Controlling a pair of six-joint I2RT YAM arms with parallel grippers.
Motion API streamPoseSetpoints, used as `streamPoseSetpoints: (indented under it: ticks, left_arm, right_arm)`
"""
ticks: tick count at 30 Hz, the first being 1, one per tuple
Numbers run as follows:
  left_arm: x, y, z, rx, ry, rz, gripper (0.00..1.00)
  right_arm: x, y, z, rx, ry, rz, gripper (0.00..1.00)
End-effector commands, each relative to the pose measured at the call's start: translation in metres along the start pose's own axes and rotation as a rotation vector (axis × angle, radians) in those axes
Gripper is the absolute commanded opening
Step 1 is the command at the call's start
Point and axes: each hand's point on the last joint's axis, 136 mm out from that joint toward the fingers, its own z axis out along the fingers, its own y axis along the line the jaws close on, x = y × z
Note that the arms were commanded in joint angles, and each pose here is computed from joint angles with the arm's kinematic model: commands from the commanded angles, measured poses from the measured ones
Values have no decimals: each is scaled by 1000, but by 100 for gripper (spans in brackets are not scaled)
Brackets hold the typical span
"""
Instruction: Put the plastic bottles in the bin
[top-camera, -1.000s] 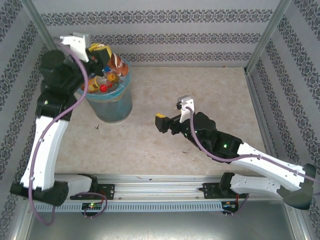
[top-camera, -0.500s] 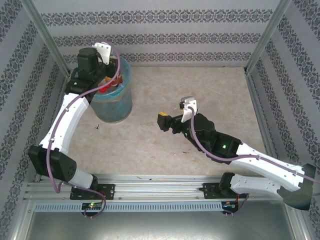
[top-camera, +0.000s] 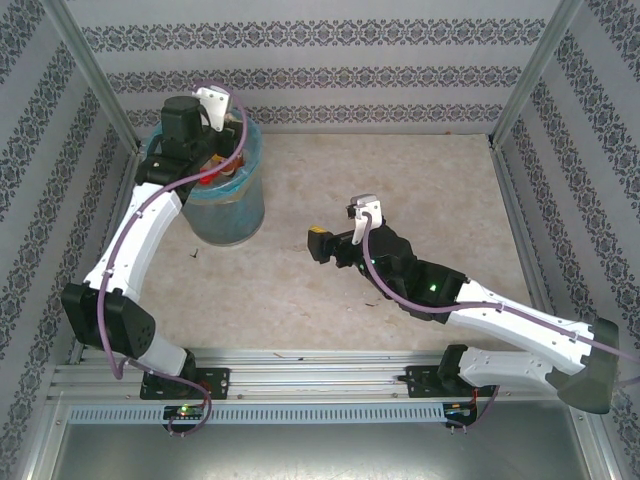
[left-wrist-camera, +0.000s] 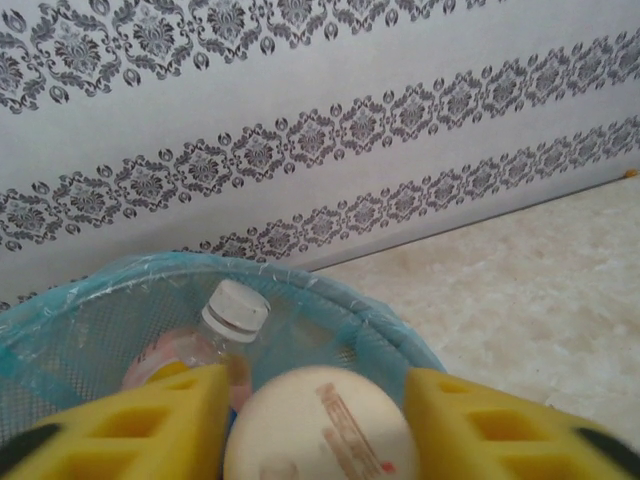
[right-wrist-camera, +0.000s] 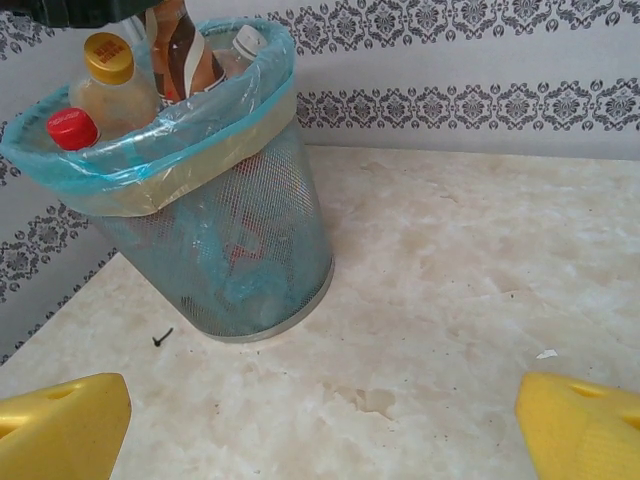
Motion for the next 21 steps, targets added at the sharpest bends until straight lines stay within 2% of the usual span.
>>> streamPoseSetpoints:
  ticks: [1, 6, 9, 17, 21]
  left_arm:
    - [-13, -9, -7, 45, -28, -19, 56]
    - [-67, -16, -45, 105, -175, -72, 57]
    - [-77, -20, -53, 130, -208, -85, 49]
    - [-34, -25, -36, 146, -82, -113, 34]
    - [-13, -38, -41, 200, -53, -133, 33]
  right_arm:
    - [-15, 4, -3, -14, -26, 42, 98]
    - [-17, 5, -4, -16, -25, 45, 98]
    - [-18, 4, -4, -13, -29, 52, 98]
    - [-12, 1, -4, -8, -13, 71, 98]
    - [-6, -1, -3, -2, -3, 88, 98]
